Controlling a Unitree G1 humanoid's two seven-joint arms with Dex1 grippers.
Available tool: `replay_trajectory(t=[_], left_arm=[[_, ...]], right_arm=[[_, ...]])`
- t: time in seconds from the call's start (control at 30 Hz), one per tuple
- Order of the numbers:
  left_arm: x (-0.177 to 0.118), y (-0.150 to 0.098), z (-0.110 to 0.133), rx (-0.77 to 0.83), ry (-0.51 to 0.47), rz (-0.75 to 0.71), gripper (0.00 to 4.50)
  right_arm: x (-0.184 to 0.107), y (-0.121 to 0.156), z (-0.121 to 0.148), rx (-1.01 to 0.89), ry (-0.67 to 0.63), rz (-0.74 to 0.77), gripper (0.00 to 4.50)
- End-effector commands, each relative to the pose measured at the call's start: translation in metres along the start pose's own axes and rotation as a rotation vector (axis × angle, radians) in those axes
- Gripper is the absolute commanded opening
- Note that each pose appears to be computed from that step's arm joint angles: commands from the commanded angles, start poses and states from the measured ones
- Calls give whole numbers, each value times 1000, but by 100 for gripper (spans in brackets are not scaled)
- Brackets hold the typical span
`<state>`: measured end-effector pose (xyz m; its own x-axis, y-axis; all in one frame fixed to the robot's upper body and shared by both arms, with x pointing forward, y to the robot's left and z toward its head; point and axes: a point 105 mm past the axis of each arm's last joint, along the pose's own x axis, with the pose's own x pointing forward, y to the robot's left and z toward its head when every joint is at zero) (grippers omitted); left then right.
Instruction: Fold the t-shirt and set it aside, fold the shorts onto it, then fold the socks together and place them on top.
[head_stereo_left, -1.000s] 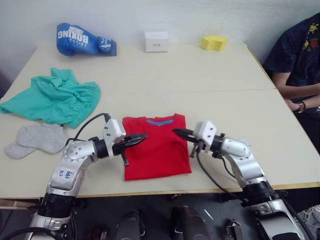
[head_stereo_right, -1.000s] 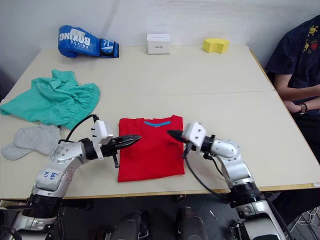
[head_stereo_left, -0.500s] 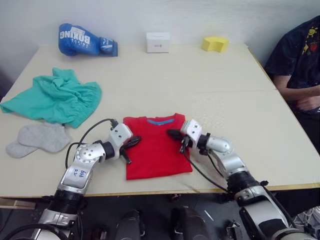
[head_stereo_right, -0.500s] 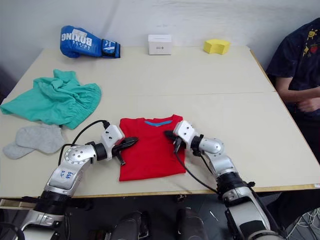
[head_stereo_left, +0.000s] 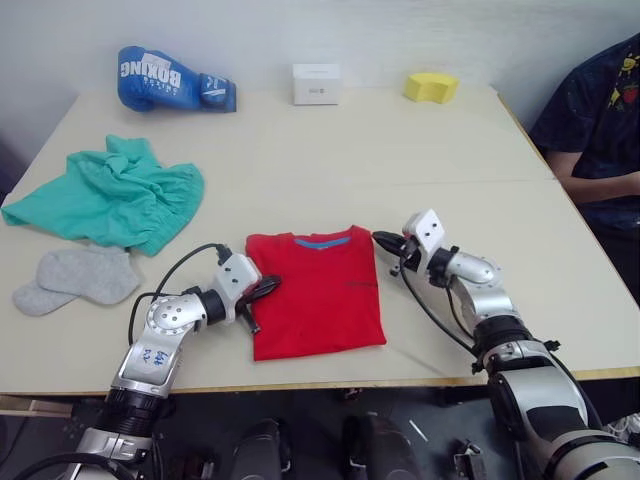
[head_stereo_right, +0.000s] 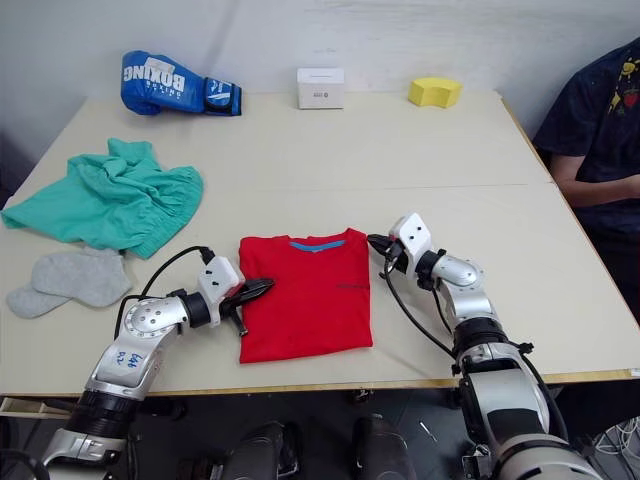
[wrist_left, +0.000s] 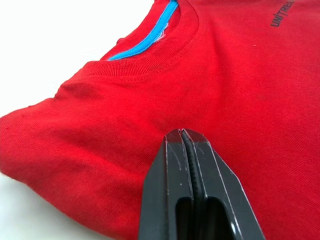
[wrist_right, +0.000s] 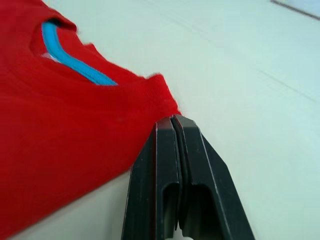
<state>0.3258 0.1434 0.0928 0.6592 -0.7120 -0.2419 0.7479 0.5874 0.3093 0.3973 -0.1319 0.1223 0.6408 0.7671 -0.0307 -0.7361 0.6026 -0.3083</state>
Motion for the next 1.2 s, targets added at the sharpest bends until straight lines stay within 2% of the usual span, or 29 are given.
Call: replay_trajectory(t=[0.03,0.13,0.2,0.23,0.27,0.37,0.5,0.57,0.67,0.87,1.2], left_arm=[[-2,-4,-6,-26,8,-21,3],[-3,-7,-3,-22,-5,-44,3],[-4,-9,-3,-19,-7,-62,0],[-5,-10,-3,-15,-7,-70,0],[-5,-11,-4,-13,-8,-73,0],[-5,-13,-2,-15,-24,-90,0],[-6,-14,-2,-22,-36,-90,0],[-7,-14,-7,3,-16,-82,0],[-8,-16,-8,-4,-29,-93,0],[-6,-20,-9,6,-34,-131,0],[-4,-16,-10,3,-35,-130,0]], right_arm=[[-16,1,24,132,-52,57,0],[-38,2,40,367,-31,128,0],[-58,13,42,497,80,234,35],[-67,16,39,594,178,246,57],[-77,20,36,667,278,266,89],[-94,29,44,853,386,319,196],[-95,42,36,1009,518,326,338],[-89,49,36,1075,524,340,409],[-75,57,35,1154,550,346,409],[-55,76,16,1151,641,321,409],[-30,82,9,1172,603,269,409]])
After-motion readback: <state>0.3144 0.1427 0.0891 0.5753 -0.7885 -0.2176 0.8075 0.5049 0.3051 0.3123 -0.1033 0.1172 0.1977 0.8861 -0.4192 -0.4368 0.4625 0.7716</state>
